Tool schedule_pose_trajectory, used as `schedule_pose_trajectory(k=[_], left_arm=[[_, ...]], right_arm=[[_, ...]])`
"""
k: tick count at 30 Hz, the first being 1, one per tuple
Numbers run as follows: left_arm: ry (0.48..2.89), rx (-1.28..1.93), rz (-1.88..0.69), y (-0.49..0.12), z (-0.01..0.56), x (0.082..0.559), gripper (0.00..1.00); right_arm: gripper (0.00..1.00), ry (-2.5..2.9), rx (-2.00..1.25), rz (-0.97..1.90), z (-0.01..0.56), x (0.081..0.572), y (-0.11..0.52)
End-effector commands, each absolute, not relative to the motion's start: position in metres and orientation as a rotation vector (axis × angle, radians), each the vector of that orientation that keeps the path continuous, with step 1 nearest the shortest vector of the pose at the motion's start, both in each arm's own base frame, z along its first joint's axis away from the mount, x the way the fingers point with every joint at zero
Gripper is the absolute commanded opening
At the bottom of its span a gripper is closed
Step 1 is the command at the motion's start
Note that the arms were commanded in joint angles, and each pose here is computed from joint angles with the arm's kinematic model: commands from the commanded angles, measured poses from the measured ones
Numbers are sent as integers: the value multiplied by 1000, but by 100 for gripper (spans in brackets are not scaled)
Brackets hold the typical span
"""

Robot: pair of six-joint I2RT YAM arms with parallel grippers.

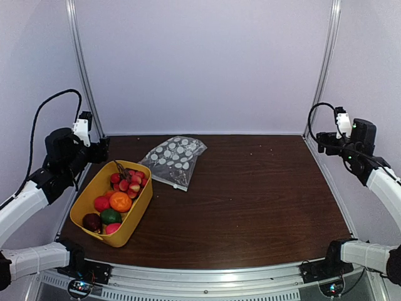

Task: Place the food in the zip-top bag and seal the zipper
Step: Move the zipper food storage bag to the center of the board.

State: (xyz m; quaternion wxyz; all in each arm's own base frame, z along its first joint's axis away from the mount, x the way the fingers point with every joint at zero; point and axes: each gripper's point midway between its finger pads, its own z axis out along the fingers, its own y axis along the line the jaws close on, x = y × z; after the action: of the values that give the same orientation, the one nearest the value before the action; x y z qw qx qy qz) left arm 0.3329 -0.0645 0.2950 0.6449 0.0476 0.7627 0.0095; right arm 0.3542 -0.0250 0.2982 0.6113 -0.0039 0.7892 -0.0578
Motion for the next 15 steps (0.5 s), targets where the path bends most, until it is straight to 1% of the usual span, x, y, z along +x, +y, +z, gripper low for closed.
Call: schedule_pose_trajectory(k=[1, 5, 8, 12, 15], left_arm=[[1696, 146, -85, -81, 301, 330, 79], [1759, 231, -142, -109, 297, 331, 77], [1787, 328, -219, -144, 301, 332, 75], [1834, 448, -315, -197, 305, 336, 75], [1898, 458, -358, -227, 302, 353, 77]], right_arm=[[97, 1833, -77, -166, 279, 348, -25], [99, 1887, -242, -118, 249, 343, -6], [99, 1917, -354, -49, 234, 341, 10], [96, 1935, -471, 41, 224, 339, 34], [93, 1945, -568, 98, 218, 340, 58]])
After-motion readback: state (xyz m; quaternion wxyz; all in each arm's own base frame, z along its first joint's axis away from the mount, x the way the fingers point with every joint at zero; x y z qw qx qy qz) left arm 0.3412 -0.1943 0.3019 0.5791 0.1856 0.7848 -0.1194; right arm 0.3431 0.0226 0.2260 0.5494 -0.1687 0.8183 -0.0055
